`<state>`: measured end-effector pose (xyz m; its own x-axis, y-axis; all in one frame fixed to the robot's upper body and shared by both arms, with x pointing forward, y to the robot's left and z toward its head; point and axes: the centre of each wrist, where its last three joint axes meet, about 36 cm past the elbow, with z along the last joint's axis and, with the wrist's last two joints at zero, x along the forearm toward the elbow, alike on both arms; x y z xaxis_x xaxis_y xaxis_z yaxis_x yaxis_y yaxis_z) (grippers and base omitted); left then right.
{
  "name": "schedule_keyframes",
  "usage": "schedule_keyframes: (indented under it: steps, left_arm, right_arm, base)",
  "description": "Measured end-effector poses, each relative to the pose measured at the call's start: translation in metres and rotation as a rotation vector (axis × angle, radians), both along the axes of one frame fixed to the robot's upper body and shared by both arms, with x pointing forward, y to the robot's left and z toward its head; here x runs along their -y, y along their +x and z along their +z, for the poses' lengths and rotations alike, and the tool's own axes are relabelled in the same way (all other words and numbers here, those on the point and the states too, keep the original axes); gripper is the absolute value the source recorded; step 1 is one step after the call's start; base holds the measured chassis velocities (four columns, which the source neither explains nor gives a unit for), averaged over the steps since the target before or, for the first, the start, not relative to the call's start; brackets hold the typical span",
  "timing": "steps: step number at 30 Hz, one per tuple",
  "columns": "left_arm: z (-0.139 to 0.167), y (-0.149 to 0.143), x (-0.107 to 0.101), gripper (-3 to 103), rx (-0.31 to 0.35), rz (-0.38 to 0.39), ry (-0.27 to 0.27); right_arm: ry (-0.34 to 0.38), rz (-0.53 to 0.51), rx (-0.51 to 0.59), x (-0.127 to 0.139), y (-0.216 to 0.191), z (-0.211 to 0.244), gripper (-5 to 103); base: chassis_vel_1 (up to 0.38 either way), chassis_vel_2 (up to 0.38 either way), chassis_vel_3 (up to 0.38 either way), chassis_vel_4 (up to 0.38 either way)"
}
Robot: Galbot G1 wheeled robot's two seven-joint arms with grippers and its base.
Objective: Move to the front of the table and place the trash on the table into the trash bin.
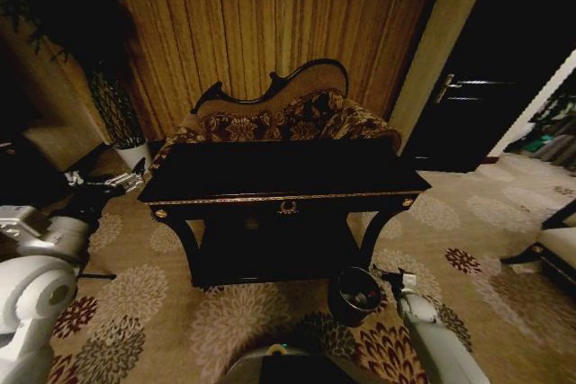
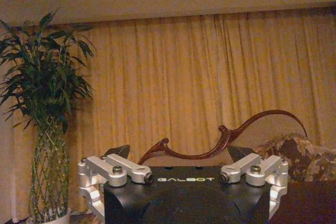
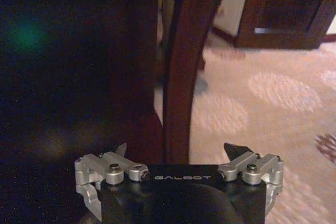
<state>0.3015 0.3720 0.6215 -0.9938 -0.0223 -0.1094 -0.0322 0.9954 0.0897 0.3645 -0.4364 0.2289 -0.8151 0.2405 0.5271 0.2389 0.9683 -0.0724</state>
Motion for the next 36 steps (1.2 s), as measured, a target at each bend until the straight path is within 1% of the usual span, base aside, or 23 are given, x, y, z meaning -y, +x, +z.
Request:
schedule_keyframes:
  steps: [2, 3, 7, 8, 10, 11, 12, 13, 14, 15, 17, 18, 19, 21, 23, 28, 36]
  left_arm:
    - [0.001, -0.001, -0.001, 100, 0.003, 0.004, 0.002]
    - [0.001, -0.001, -0.001, 100, 0.003, 0.004, 0.002]
    - [0.001, -0.002, -0.004, 100, 0.008, 0.018, -0.003]
    - [0.001, -0.002, -0.004, 100, 0.008, 0.018, -0.003]
    - [0.0, -0.003, -0.005, 100, 0.009, 0.025, -0.008]
    - [0.0, -0.003, -0.005, 100, 0.009, 0.025, -0.008]
    - [-0.001, -0.004, -0.006, 100, 0.009, 0.029, -0.013]
    - [-0.001, -0.004, -0.006, 100, 0.009, 0.031, -0.016]
    - [-0.001, -0.004, -0.006, 100, 0.009, 0.031, -0.016]
    - [-0.002, -0.005, -0.006, 100, 0.008, 0.035, -0.02]
    - [-0.004, -0.007, -0.005, 100, 0.002, 0.037, -0.027]
    - [-0.004, -0.007, -0.005, 100, 0.002, 0.037, -0.027]
    - [-0.005, -0.008, -0.004, 100, -0.001, 0.039, -0.03]
    - [-0.006, -0.009, -0.003, 100, -0.003, 0.039, -0.033]
    - [-0.008, -0.011, -0.001, 100, -0.008, 0.038, -0.041]
    - [-0.011, -0.013, 0.002, 100, -0.014, 0.034, -0.054]
    - [-0.01, -0.016, 0.006, 100, -0.013, 0.024, -0.051]
  right_arm:
    - [0.055, -0.004, 0.106, 0.001, 0.008, 0.035, 100]
    - [0.055, -0.004, 0.106, 0.001, 0.008, 0.035, 100]
    - [0.104, 0.052, 0.306, -0.006, 0.016, 0.118, 100]
    - [0.104, 0.052, 0.306, -0.006, 0.016, 0.118, 100]
    - [0.097, 0.106, 0.374, -0.013, 0.012, 0.162, 100]
    - [0.097, 0.106, 0.374, -0.013, 0.012, 0.162, 100]
    - [0.081, 0.152, 0.418, -0.022, 0.007, 0.19, 100]
    - [0.074, 0.177, 0.44, -0.028, 0.003, 0.204, 100]
    - [0.074, 0.177, 0.44, -0.028, 0.003, 0.204, 100]
    - [0.069, 0.221, 0.468, -0.04, -0.002, 0.228, 100]
    - [0.074, 0.275, 0.503, -0.059, -0.011, 0.26, 100]
    - [0.074, 0.275, 0.503, -0.059, -0.011, 0.26, 100]
    - [0.074, 0.297, 0.519, -0.069, -0.014, 0.275, 100]
    - [0.074, 0.307, 0.527, -0.074, -0.015, 0.283, 100]
    - [0.082, 0.328, 0.548, -0.087, -0.017, 0.3, 100]
    - [0.085, 0.359, 0.557, -0.102, -0.024, 0.314, 100]
    - [0.085, 0.358, 0.549, -0.106, -0.027, 0.317, 100]
  base:
    - [0.0, 0.0, 0.0, 0.0]
    - [0.0, 0.0, 0.0, 0.0]
    - [0.0, 0.0, 0.0, 0.0]
    - [0.0, 0.0, 0.0, 0.0]
    - [0.0, 0.0, 0.0, 0.0]
    - [0.0, 0.0, 0.0, 0.0]
    - [0.0, 0.0, 0.0, 0.0]
    - [0.0, 0.0, 0.0, 0.0]
    - [0.0, 0.0, 0.0, 0.0]
    - [0.0, 0.0, 0.0, 0.0]
    - [0.0, 0.0, 0.0, 0.0]
    - [0.0, 0.0, 0.0, 0.0]
    - [0.0, 0.0, 0.0, 0.0]
    - [0.0, 0.0, 0.0, 0.0]
    - [0.0, 0.0, 0.0, 0.0]
    - [0.0, 0.0, 0.0, 0.0]
    - [0.0, 0.0, 0.0, 0.0]
